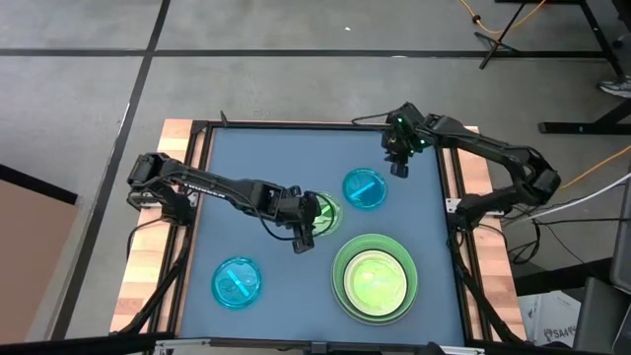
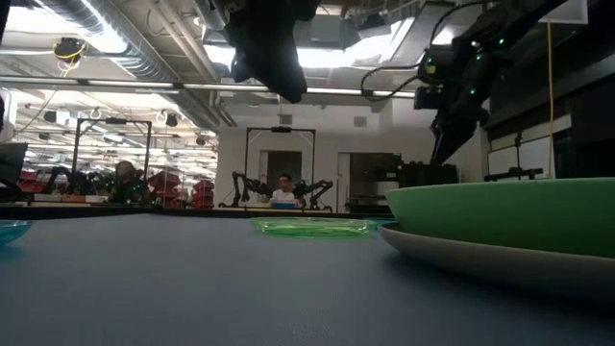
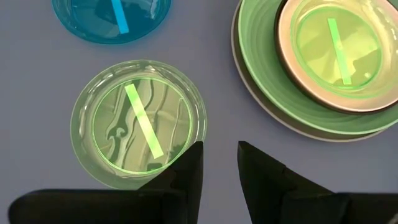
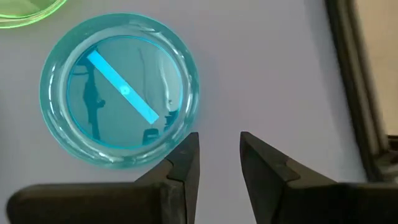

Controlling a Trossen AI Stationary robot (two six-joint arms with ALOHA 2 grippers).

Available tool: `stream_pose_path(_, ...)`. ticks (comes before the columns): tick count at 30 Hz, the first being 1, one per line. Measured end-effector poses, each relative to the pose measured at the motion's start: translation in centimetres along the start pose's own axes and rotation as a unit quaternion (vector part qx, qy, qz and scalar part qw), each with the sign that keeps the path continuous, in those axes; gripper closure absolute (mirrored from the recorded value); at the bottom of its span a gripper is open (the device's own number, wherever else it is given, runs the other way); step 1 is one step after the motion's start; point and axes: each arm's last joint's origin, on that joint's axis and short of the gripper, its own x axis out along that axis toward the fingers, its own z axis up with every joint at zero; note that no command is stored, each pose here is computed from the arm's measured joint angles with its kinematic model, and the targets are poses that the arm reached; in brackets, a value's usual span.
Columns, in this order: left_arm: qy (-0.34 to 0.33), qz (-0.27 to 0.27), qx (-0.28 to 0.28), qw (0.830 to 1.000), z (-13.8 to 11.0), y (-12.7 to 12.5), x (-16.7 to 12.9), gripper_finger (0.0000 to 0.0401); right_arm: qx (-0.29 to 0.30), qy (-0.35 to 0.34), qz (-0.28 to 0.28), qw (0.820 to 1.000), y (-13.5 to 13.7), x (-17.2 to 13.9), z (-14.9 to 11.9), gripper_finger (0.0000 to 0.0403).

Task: Stack plastic plates
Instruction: Stack the top blue plate on top of the small green plate

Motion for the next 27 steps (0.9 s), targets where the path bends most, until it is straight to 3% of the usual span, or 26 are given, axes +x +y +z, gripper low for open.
stream_pose_path(17, 0.0, 0.0, 0.0, 1.0, 0.0, 0.0, 0.0, 0.0309, 0.004, 0.037, 0.049, 0.998, -1.4, 5.9, -0.1, 0.0298)
stream_pose_path(27, 0.0, 0.0, 0.0, 1.0, 0.0, 0.0, 0.0, 0.0309, -0.015, 0.043, 0.074, 0.996, -1.4, 7.2, -0.3, 0.0298)
